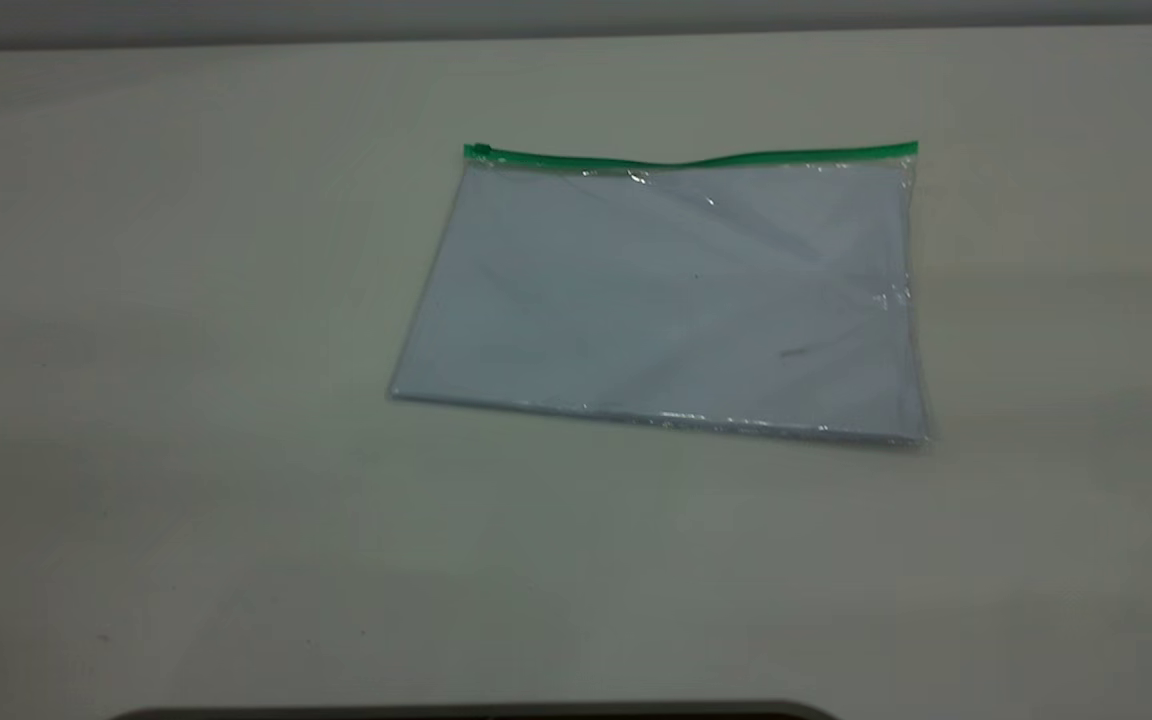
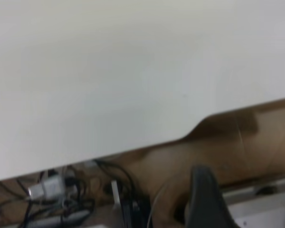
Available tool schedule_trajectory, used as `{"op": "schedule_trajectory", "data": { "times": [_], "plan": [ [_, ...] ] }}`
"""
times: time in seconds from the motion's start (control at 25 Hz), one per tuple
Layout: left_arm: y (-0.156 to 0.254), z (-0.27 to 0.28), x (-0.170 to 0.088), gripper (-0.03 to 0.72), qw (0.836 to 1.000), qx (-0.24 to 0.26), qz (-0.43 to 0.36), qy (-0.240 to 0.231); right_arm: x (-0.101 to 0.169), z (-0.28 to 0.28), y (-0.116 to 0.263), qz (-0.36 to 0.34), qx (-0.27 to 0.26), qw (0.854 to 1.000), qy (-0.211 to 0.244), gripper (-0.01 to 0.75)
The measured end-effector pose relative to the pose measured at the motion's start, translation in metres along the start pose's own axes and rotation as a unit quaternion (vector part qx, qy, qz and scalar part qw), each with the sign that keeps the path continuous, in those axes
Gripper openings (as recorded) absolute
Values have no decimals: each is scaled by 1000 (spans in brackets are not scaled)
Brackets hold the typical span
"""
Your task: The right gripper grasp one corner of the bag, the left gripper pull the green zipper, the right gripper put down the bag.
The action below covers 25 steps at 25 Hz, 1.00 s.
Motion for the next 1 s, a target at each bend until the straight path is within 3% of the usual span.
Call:
{"op": "schedule_trajectory", "data": {
  "times": [0.32, 0.52, 0.76, 1.0],
  "plan": [
    [11, 11, -1, 499, 998, -57, 0, -5, -1, 7, 4, -3, -28, 1000, -1, 413],
    [17, 16, -1, 499, 996, -85, 14, -19, -4, 29, 22, -19, -129, 991, 1, 413],
    [25, 21, -2, 499, 992, -114, 39, -43, -5, 52, 52, -18, -254, 967, -8, 413],
    [33, 25, -4, 499, 987, -146, 41, -50, -5, 55, 59, -18, -275, 961, -10, 413]
  ]
}}
Point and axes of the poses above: a point on each arm's last joint axis where the gripper is mounted, z pointing back along that axis away from the gripper, x along the wrist's bending axis when the last joint is at zero, y = z × x, the point moved 1 cm from there along -z, pointing out along that axis toward the gripper, and after that the axes turned 3 degrees about -z, right-handed, at the moved point
